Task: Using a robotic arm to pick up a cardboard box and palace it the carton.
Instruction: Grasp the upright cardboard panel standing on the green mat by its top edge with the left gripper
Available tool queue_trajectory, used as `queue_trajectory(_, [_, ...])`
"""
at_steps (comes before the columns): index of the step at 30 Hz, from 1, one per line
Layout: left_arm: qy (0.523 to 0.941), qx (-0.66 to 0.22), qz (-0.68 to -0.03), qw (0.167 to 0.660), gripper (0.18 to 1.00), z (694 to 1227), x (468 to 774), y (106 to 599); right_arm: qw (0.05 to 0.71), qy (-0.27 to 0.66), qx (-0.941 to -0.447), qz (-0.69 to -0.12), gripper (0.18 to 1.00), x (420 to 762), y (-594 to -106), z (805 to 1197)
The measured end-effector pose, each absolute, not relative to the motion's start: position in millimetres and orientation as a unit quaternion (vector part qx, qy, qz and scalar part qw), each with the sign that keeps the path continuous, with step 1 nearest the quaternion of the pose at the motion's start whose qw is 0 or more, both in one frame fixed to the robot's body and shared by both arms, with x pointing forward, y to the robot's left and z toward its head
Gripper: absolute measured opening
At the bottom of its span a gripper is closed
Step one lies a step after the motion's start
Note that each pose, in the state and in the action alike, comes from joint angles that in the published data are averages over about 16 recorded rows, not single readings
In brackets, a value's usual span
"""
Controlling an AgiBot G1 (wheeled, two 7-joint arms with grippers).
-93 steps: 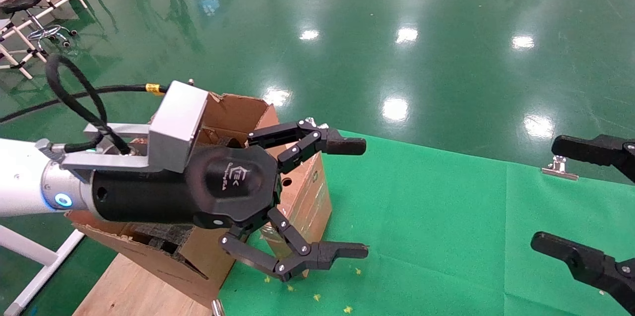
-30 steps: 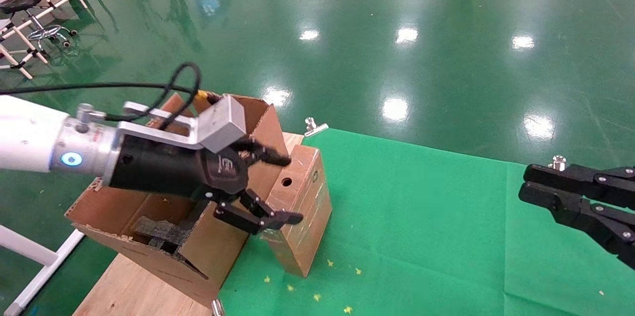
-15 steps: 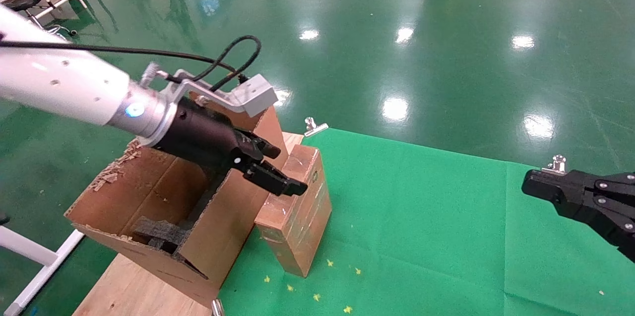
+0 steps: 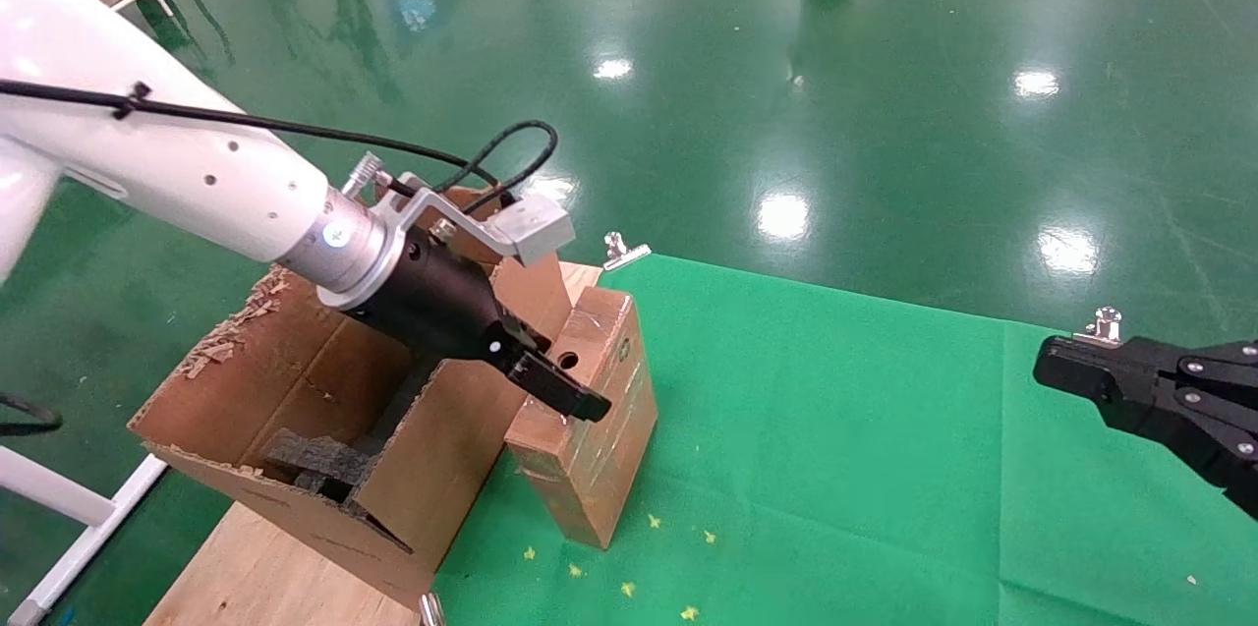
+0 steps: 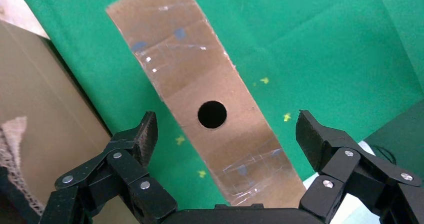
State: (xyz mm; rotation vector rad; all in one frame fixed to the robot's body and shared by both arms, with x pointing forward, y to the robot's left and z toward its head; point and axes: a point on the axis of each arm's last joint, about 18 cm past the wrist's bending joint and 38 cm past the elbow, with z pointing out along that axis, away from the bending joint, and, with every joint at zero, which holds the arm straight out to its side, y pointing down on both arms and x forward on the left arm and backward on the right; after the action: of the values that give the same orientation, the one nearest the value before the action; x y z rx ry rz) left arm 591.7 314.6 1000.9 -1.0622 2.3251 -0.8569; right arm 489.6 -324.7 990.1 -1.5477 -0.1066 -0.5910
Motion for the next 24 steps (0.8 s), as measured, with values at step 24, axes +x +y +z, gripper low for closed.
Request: queue_trajectory(24, [0.845, -0.388, -0.289, 0.227, 0.916, 995.0, 594.6, 307.8, 0.675, -0.047, -0.688, -0.263, 0.331, 489.6, -324.8, 990.1])
